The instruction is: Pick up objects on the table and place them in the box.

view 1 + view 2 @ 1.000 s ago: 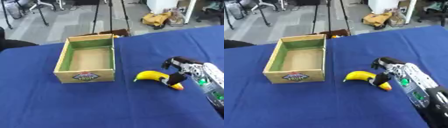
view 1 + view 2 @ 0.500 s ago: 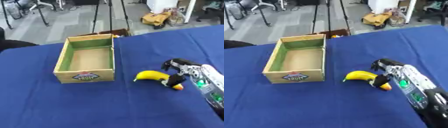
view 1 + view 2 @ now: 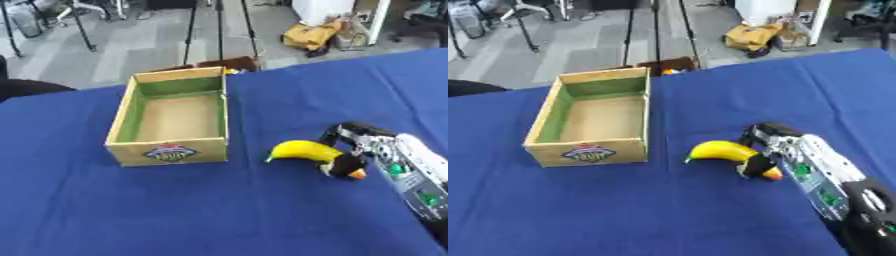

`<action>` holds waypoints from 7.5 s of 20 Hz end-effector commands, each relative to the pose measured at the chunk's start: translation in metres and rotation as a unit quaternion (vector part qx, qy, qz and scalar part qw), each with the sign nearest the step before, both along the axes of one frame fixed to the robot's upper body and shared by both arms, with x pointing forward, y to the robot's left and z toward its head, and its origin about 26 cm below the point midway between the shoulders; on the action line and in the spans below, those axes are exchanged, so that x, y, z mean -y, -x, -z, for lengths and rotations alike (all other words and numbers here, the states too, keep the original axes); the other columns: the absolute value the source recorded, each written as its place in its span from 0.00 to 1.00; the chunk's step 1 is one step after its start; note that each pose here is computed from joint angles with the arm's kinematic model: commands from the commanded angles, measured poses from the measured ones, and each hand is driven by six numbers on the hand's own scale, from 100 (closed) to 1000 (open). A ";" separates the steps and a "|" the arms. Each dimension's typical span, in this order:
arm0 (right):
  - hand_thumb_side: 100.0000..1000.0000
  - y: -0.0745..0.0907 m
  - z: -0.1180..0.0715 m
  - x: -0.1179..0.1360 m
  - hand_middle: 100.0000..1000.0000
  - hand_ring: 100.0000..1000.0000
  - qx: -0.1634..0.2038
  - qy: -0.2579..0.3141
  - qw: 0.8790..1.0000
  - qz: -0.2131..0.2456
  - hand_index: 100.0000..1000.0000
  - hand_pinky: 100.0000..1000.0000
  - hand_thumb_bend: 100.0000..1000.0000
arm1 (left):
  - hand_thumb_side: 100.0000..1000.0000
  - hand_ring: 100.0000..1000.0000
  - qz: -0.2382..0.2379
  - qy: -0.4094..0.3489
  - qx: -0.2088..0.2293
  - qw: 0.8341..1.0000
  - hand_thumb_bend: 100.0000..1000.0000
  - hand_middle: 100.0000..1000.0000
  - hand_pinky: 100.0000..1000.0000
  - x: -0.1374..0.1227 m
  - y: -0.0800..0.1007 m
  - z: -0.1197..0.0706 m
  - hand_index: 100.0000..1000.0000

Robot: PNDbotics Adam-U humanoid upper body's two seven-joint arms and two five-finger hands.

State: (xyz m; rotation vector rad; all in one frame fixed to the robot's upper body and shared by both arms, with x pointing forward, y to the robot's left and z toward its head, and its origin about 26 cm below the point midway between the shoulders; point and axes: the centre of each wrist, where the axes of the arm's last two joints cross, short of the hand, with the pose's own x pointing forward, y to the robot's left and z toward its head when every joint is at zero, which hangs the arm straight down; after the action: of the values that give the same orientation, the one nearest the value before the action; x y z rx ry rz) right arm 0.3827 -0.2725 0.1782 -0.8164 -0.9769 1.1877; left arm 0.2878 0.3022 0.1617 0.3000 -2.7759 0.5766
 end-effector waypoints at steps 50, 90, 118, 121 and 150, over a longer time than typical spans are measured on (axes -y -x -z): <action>0.39 -0.008 -0.059 -0.023 0.53 0.85 0.210 0.110 0.971 0.025 0.54 0.35 0.00 | 0.97 0.85 0.007 -0.011 0.012 1.000 0.00 0.84 0.35 0.000 0.002 -0.008 0.77; 0.39 -0.031 -0.115 -0.193 0.48 0.83 0.377 0.060 0.923 -0.044 0.50 0.28 0.00 | 0.97 0.85 0.027 -0.011 0.002 1.000 0.00 0.84 0.35 0.005 0.002 -0.004 0.77; 0.32 -0.049 -0.050 -0.242 0.47 0.88 0.317 0.008 0.948 -0.029 0.49 0.27 0.00 | 0.96 0.86 0.043 -0.007 0.003 0.999 0.00 0.85 0.34 0.011 0.001 -0.004 0.77; 0.31 -0.052 -0.039 -0.245 0.47 0.89 0.303 0.004 0.953 -0.020 0.49 0.27 0.00 | 0.96 0.86 0.045 -0.007 0.003 0.999 0.00 0.85 0.34 0.011 0.001 -0.004 0.77; 0.33 -0.065 -0.025 -0.259 0.47 0.90 0.289 0.014 0.957 0.017 0.49 0.27 0.00 | 0.96 0.86 0.059 -0.007 0.008 0.998 0.00 0.85 0.33 0.016 -0.001 -0.006 0.77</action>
State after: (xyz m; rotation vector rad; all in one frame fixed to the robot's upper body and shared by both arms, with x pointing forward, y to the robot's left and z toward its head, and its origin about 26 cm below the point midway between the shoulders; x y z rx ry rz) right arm 0.4489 -0.0214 0.1889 -1.2203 -1.3731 0.9593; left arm 0.2900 0.2876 0.1586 0.1507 -2.7569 0.5473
